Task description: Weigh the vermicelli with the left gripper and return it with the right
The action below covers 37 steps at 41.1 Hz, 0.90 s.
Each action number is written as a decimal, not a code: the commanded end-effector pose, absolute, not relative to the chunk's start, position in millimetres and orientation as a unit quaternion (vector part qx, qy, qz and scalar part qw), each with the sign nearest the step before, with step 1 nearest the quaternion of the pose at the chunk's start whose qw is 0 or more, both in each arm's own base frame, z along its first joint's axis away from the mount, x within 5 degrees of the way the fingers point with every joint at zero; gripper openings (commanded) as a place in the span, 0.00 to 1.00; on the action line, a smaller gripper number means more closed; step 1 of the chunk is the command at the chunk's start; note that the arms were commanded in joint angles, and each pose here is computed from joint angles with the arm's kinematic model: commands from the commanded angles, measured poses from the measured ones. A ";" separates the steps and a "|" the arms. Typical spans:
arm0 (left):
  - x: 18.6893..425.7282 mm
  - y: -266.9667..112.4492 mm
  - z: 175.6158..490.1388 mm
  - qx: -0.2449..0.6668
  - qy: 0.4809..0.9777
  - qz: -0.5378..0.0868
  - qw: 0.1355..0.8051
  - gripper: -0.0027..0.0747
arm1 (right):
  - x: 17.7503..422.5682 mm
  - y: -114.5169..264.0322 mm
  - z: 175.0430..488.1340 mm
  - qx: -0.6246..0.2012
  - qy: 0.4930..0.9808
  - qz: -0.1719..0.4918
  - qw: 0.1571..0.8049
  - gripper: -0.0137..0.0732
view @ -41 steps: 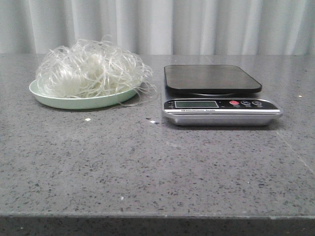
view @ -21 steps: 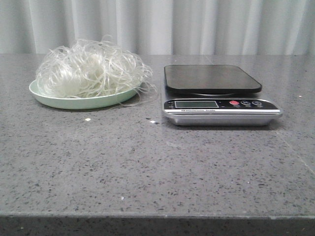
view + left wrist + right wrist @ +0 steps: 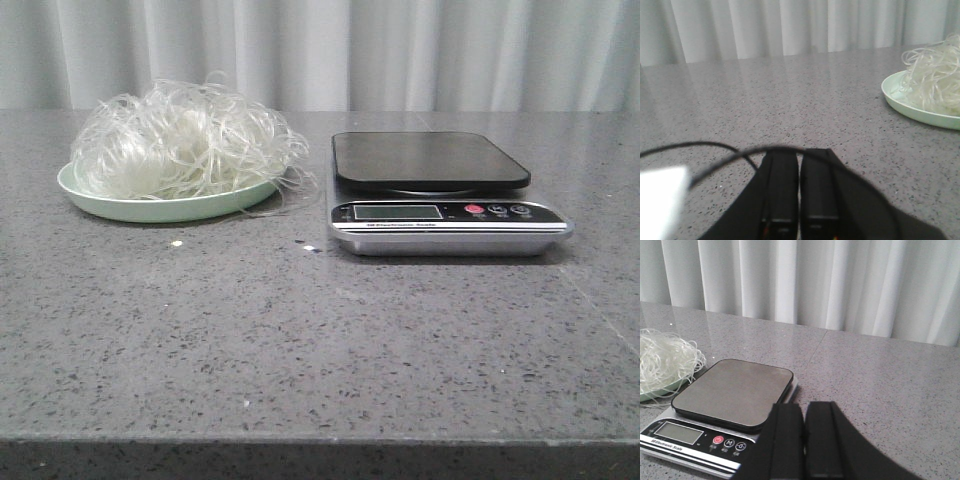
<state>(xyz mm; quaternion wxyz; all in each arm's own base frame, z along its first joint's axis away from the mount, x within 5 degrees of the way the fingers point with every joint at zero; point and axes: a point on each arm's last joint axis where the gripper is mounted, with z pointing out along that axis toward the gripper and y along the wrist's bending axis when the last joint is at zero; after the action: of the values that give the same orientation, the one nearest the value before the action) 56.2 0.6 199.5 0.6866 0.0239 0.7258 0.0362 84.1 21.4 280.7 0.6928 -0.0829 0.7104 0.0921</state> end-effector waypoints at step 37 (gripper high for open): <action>54.8 -2.3 205.8 0.037 0.691 0.011 0.722 0.21 | 84.2 19.9 296.0 -0.075 0.678 0.089 0.726 0.33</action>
<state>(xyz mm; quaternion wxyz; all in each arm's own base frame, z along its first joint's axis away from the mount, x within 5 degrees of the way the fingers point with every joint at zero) 56.1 -2.7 199.7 0.6881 0.0437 0.7241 0.0148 84.2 21.4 280.0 0.6916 -0.0832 0.7115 0.0921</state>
